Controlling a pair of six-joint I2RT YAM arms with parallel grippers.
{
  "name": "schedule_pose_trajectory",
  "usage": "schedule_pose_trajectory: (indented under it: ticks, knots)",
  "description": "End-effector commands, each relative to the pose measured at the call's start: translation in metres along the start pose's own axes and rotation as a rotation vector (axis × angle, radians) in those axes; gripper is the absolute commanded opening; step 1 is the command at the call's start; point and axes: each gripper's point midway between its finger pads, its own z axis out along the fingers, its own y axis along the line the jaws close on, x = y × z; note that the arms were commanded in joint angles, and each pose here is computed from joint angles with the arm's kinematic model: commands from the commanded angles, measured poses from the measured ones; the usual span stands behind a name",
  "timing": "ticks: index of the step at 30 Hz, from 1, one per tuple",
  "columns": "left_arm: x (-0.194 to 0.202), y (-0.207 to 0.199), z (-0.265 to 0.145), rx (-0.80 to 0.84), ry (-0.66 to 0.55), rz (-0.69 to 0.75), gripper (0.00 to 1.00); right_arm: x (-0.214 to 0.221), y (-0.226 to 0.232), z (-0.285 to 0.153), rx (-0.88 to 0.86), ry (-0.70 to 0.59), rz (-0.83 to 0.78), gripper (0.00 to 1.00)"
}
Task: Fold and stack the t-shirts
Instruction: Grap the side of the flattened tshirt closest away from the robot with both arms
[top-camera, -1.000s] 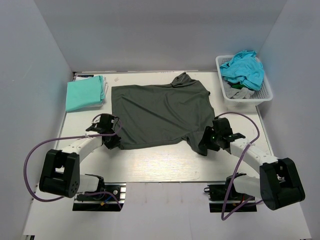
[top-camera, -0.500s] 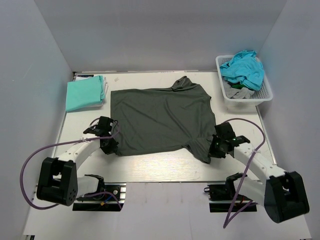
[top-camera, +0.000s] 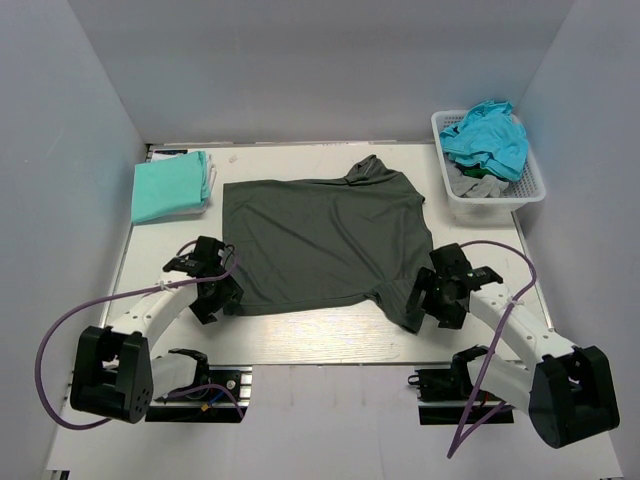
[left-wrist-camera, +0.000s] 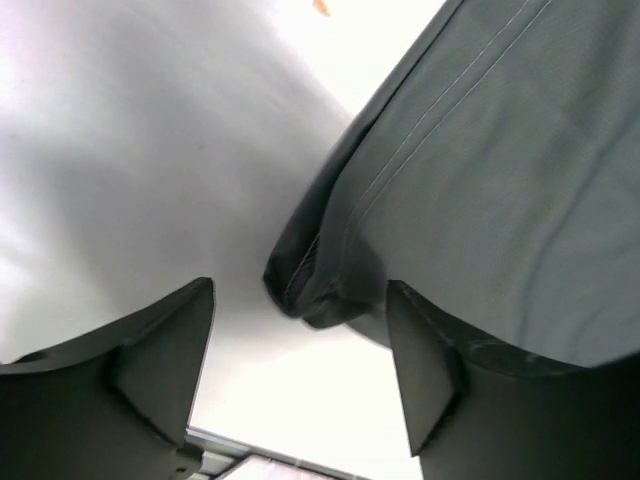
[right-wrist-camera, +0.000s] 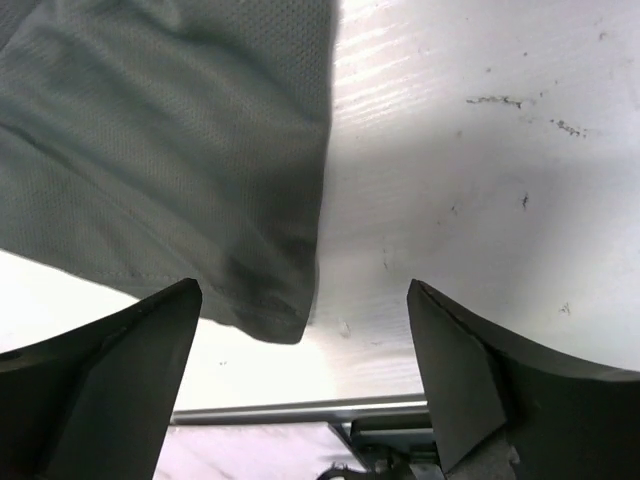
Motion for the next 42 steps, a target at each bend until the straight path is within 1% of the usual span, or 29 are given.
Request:
schedule_pose_trajectory:
  ticks: [1,2,6,12,14,16,17,20,21,23,24,26,27,28,30,32,33,34,35,36,37,38,39,40,41,42]
  knots:
    - [-0.005,-0.001,-0.016,0.008,-0.021,-0.01,0.81,-0.01,0.006,-0.016,-0.004,-0.024,0.005,0.9]
    - [-0.007,-0.004,-0.022,0.033,-0.029,-0.013,0.83,-0.014,0.007,-0.021,-0.012,-0.045,0.007,0.9]
    - [-0.003,-0.005,-0.029,0.057,-0.02,-0.024,0.89,-0.011,0.006,-0.03,-0.015,-0.034,0.006,0.9]
    - [0.013,-0.001,-0.017,0.055,0.038,-0.055,0.89,0.019,0.011,-0.022,-0.087,0.086,-0.013,0.9]
    - [0.018,0.0,-0.012,0.056,0.041,-0.054,0.89,0.024,0.018,-0.019,-0.135,0.104,-0.023,0.9]
    - [0.018,0.003,-0.009,0.056,0.038,-0.063,0.86,0.024,0.023,-0.016,-0.175,0.096,-0.046,0.9]
    - [0.019,0.003,-0.007,0.057,0.037,-0.063,0.86,0.022,0.026,-0.015,-0.19,0.088,-0.046,0.9]
    - [0.019,0.003,-0.005,0.064,0.032,-0.064,0.8,0.021,0.026,-0.009,-0.184,0.091,-0.054,0.9]
    - [0.021,0.004,-0.002,0.061,0.034,-0.073,0.74,0.022,0.028,-0.008,-0.191,0.098,-0.054,0.9]
    - [0.022,0.002,0.001,0.069,0.04,-0.073,0.67,0.028,0.026,-0.003,-0.187,0.126,-0.052,0.9]
    - [0.022,0.002,0.004,0.076,0.035,-0.074,0.61,0.026,0.03,-0.001,-0.207,0.12,-0.057,0.9]
    - [0.023,0.001,0.007,0.068,0.041,-0.073,0.54,0.028,0.029,0.003,-0.206,0.129,-0.061,0.89]
    - [0.023,0.001,0.007,0.068,0.041,-0.073,0.48,0.029,0.029,0.004,-0.207,0.132,-0.061,0.86]
    - [0.024,0.003,0.009,0.058,0.048,-0.072,0.45,0.03,0.028,0.007,-0.201,0.137,-0.066,0.82]
    - [0.025,0.004,0.01,0.049,0.054,-0.07,0.37,0.03,0.028,0.009,-0.201,0.14,-0.069,0.77]
    - [0.025,0.006,0.012,0.044,0.047,-0.071,0.29,0.03,0.028,0.012,-0.2,0.14,-0.064,0.64]
    - [0.023,0.003,0.013,0.052,0.041,-0.072,0.21,0.028,0.03,0.013,-0.212,0.131,-0.073,0.57]
    - [0.023,0.003,0.013,0.052,0.041,-0.072,0.14,0.033,0.028,0.016,-0.204,0.154,-0.069,0.46]
    - [0.023,0.003,0.013,0.052,0.041,-0.072,0.09,0.031,0.03,0.016,-0.212,0.145,-0.074,0.42]
    - [0.023,0.003,0.013,0.052,0.041,-0.072,0.0,0.03,0.032,0.015,-0.223,0.137,-0.08,0.37]
    - [0.023,0.003,0.013,0.052,0.041,-0.072,0.0,0.031,0.03,0.017,-0.218,0.136,-0.075,0.3]
    - [0.024,0.007,0.015,0.04,0.039,-0.071,0.0,0.03,0.03,0.017,-0.22,0.131,-0.075,0.27]
    - [0.024,0.007,0.015,0.04,0.039,-0.071,0.0,0.027,0.031,0.017,-0.225,0.114,-0.077,0.21]
    - [0.024,0.007,0.015,0.04,0.039,-0.071,0.0,0.025,0.03,0.017,-0.218,0.104,-0.074,0.14]
    - [0.023,0.006,0.013,0.049,0.032,-0.072,0.0,0.024,0.03,0.017,-0.22,0.098,-0.076,0.0]
    - [0.023,0.006,0.013,0.049,0.031,-0.072,0.0,0.022,0.031,0.014,-0.223,0.083,-0.078,0.0]
